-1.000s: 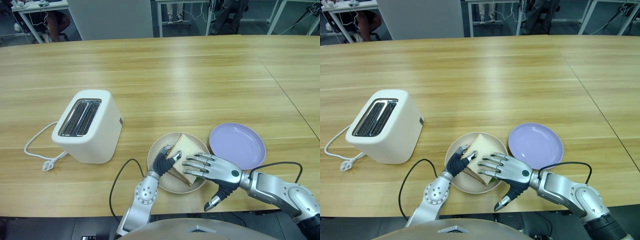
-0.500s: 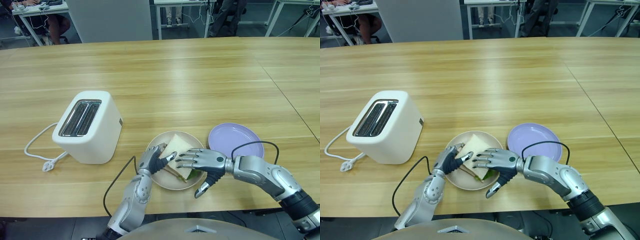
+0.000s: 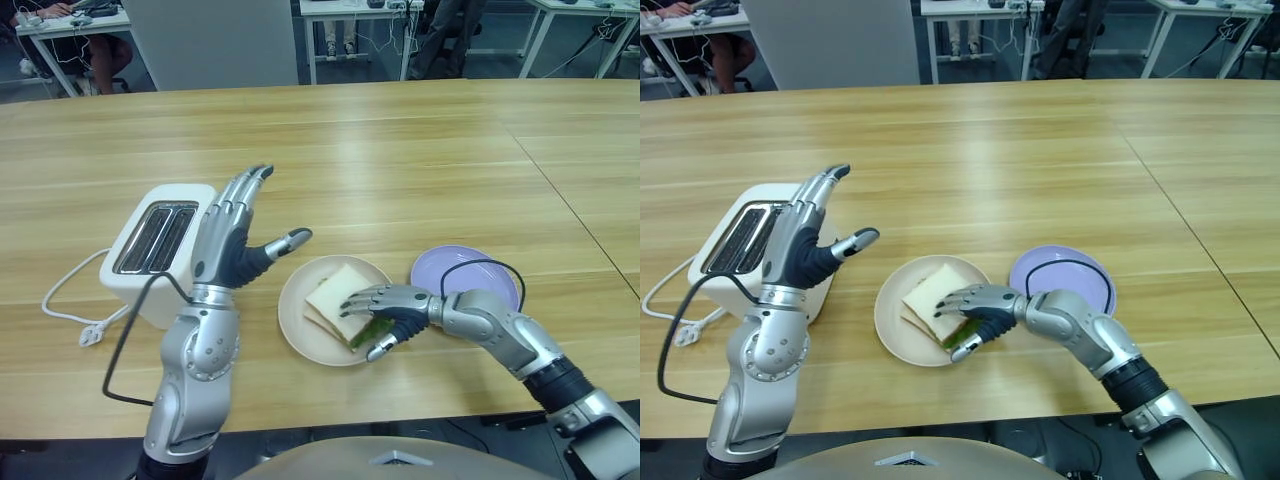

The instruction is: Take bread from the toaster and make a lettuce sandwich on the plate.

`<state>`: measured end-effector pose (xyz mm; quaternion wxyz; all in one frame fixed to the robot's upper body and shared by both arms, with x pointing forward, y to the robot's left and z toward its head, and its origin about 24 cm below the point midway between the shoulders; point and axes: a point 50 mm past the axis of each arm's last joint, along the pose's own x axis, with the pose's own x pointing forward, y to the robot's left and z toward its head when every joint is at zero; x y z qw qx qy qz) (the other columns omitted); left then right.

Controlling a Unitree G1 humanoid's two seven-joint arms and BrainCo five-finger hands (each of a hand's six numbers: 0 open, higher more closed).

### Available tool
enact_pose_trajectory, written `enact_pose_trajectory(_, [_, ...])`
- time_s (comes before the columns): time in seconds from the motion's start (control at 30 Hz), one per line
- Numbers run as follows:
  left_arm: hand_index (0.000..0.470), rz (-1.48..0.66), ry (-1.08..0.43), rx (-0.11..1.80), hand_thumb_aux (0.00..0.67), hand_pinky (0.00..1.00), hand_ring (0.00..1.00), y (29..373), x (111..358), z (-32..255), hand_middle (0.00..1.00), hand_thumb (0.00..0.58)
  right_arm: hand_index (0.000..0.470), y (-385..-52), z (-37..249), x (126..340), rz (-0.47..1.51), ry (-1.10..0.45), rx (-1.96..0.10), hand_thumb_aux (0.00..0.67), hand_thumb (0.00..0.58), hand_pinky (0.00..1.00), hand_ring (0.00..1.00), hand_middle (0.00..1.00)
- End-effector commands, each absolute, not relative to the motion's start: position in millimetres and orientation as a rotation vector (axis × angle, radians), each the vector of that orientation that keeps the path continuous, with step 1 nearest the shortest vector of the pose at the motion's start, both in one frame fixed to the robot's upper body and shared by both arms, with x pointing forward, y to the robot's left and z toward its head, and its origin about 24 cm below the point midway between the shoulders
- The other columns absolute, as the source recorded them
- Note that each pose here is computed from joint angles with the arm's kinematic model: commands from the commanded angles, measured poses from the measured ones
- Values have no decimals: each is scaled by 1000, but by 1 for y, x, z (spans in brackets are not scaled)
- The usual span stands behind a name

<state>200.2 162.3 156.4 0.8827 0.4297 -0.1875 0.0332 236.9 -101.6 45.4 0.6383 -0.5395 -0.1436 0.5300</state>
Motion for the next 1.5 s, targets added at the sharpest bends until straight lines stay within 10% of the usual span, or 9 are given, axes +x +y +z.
enact_pose_trajectory(0.03, [386,14,-425,781,562,0,0,166,197,159,0,565,460,-103,64,249,1037,-368,-1060,670,580,0,0,0])
enact_pose_trajectory(0.1, [460,-10,-440,735,670,12,12,167,195,161,12,580,460,-107,79,252,970,-410,-991,670,580,31,31,31])
enact_pose_trajectory(0.13, [460,-36,-446,720,670,1000,1000,166,194,161,1000,580,460,-109,86,253,941,-425,-965,670,580,1000,1000,1000])
enact_pose_trajectory(0.43, [460,-446,-382,642,670,1000,1000,174,166,154,1000,580,460,-150,121,213,1051,-335,-758,670,580,1000,1000,1000])
enact_pose_trajectory(0.83, [460,-1107,238,1065,670,1000,1000,177,111,43,1000,580,460,-151,44,146,1356,-3,-1002,670,580,1000,1000,1000])
enact_pose_trajectory(1.5, [460,-976,148,1493,670,1000,1000,164,208,3,1000,580,460,-96,-21,215,1190,-112,-1272,670,580,1000,1000,1000])
